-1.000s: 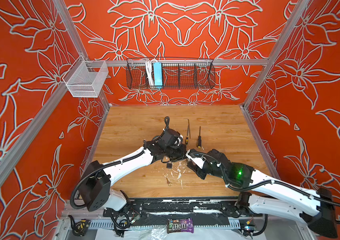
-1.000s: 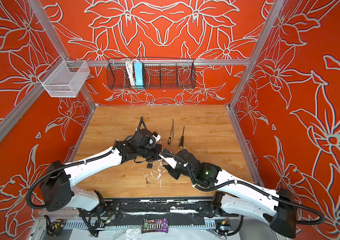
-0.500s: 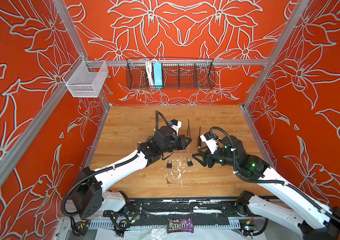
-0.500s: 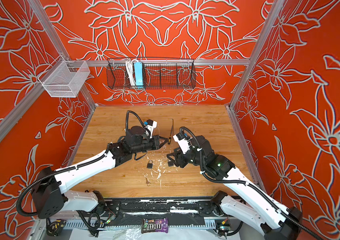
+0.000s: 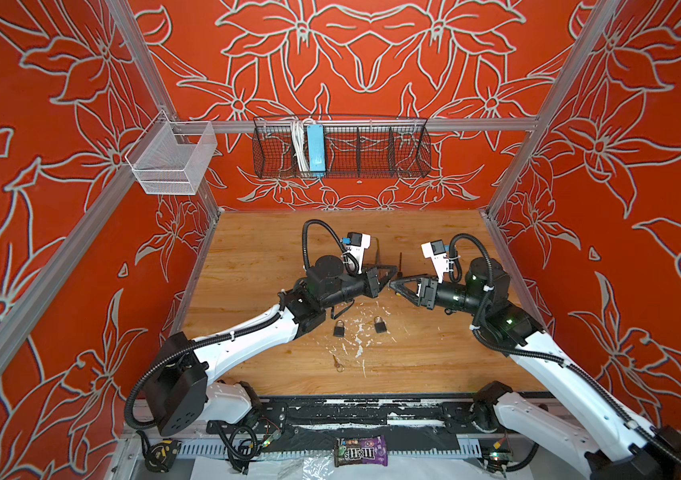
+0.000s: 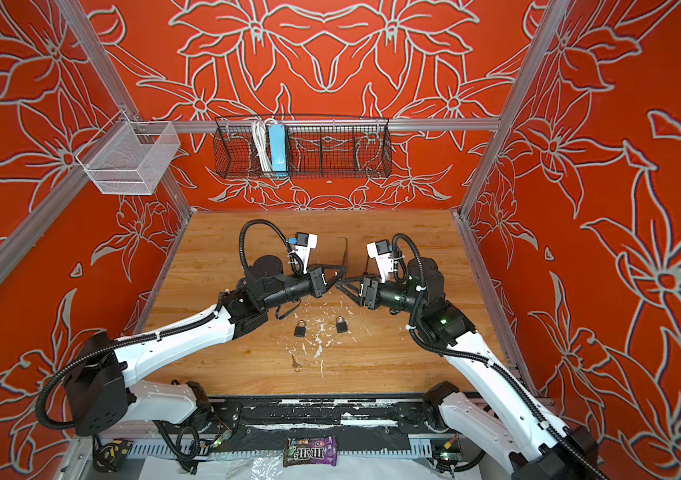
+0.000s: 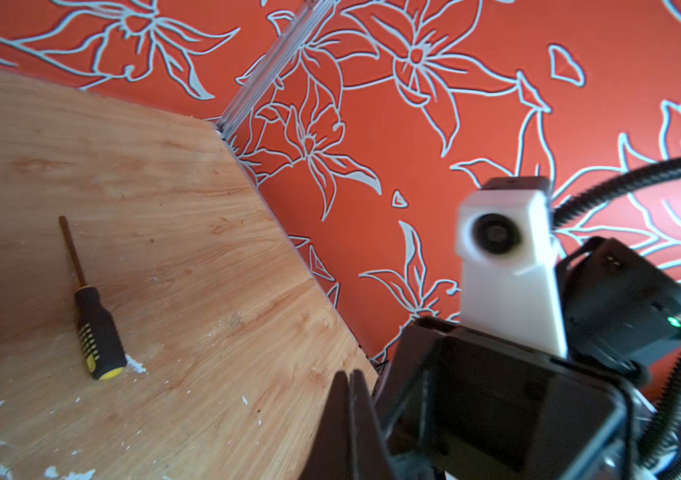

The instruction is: Unlock with the key

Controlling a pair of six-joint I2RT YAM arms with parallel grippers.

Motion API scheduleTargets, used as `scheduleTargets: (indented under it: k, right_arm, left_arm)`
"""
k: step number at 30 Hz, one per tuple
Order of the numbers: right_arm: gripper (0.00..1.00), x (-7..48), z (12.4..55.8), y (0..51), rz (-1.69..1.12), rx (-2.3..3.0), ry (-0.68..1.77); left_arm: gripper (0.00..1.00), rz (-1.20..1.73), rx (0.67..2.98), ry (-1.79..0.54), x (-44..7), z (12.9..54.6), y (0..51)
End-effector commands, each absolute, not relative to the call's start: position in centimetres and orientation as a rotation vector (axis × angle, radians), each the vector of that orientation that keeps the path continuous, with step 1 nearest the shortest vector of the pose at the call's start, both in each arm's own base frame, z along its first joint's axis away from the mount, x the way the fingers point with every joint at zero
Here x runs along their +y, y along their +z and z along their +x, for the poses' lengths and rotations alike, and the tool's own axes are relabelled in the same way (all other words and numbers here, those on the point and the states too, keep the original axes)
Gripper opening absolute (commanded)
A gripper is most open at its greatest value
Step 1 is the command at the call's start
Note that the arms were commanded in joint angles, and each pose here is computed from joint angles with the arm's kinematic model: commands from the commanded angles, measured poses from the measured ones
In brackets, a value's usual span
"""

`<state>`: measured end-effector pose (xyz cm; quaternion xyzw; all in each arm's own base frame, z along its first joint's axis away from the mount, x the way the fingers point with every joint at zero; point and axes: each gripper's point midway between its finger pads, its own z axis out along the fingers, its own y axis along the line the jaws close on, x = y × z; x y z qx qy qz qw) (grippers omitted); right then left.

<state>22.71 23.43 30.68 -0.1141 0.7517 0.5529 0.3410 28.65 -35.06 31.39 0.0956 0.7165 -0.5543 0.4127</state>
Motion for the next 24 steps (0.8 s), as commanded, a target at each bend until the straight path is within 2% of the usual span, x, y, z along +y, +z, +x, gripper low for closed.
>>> scheduleTargets:
  k: [1, 20, 24]
  right_arm:
    - [0.48, 23.4, 22.6, 31.6, -0.275, 1.906, 1.505]
    - [0.27, 23.8, 22.9, 31.9, -0.25, 1.834, 1.635]
    - [0.25, 23.8, 23.1, 31.3, -0.231, 1.851, 1.637]
  left_arm:
    - [0.0, 0.286, 1.704, -1.417, -35.4, 28.4, 33.3]
    - [0.0, 0.296, 1.619, -1.441, -35.6, 27.9, 35.2]
    - [0.0, 0.29, 1.618, -1.44, -35.6, 28.0, 35.2]
